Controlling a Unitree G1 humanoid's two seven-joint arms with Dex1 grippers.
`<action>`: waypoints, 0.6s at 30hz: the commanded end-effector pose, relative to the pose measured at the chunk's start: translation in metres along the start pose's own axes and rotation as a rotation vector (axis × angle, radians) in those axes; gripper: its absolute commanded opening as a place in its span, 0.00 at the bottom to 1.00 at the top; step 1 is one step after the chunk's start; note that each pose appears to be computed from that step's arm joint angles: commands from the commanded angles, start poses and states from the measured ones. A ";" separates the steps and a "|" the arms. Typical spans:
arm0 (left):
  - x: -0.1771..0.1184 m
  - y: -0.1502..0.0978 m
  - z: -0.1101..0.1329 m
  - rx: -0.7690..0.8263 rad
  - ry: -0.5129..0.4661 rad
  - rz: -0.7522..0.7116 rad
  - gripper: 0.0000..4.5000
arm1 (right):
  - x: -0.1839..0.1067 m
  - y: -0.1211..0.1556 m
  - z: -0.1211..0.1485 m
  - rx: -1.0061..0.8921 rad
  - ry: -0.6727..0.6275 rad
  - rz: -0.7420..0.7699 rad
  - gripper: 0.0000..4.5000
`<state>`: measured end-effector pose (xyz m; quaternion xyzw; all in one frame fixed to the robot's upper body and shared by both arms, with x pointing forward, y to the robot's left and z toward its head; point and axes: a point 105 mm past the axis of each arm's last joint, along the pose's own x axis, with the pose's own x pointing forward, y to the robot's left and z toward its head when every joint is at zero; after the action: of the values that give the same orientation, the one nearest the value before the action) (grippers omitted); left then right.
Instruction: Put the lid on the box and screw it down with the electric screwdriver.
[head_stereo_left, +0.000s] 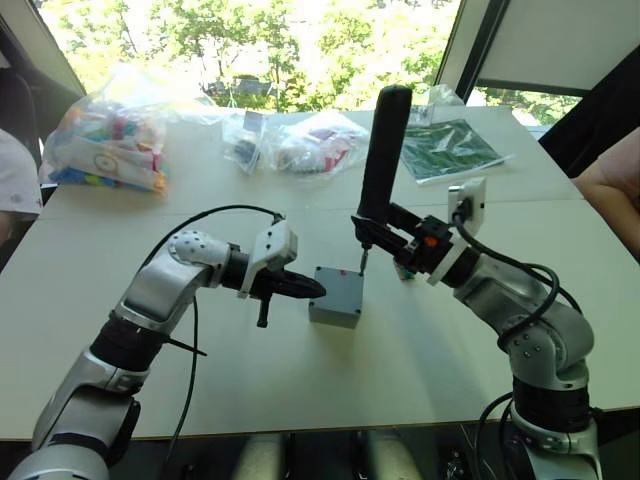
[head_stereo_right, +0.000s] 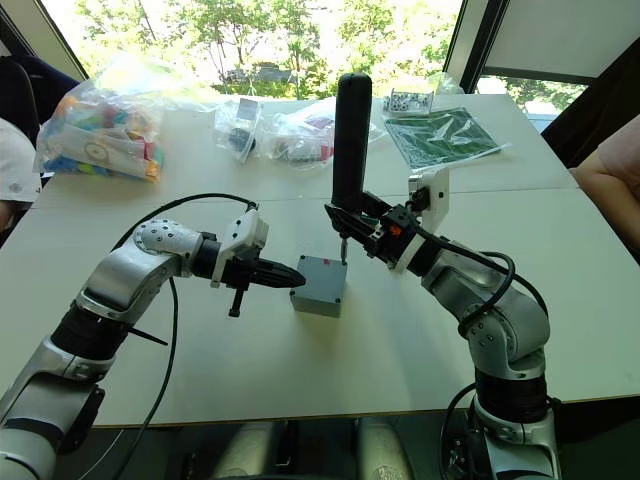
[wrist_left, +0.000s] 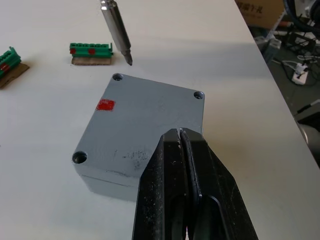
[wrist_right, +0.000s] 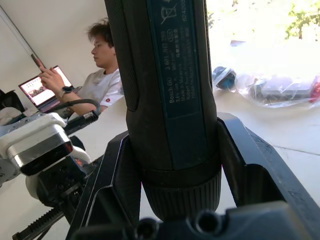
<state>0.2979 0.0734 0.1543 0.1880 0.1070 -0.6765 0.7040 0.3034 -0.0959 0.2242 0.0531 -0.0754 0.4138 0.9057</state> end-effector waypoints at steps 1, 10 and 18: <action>0.005 0.010 -0.005 0.057 0.050 0.048 0.00 | 0.003 0.006 0.014 -0.062 -0.073 0.012 0.40; 0.008 0.003 -0.016 0.015 0.050 0.031 0.00 | 0.003 -0.002 -0.001 -0.073 -0.042 -0.020 0.40; 0.006 0.004 -0.017 0.012 0.052 0.041 0.00 | 0.003 -0.006 -0.010 -0.082 -0.034 -0.044 0.40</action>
<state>0.3021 0.0688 0.1429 0.2092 0.1054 -0.6679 0.7064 0.3139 -0.0964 0.2037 0.0295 -0.0745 0.3912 0.9168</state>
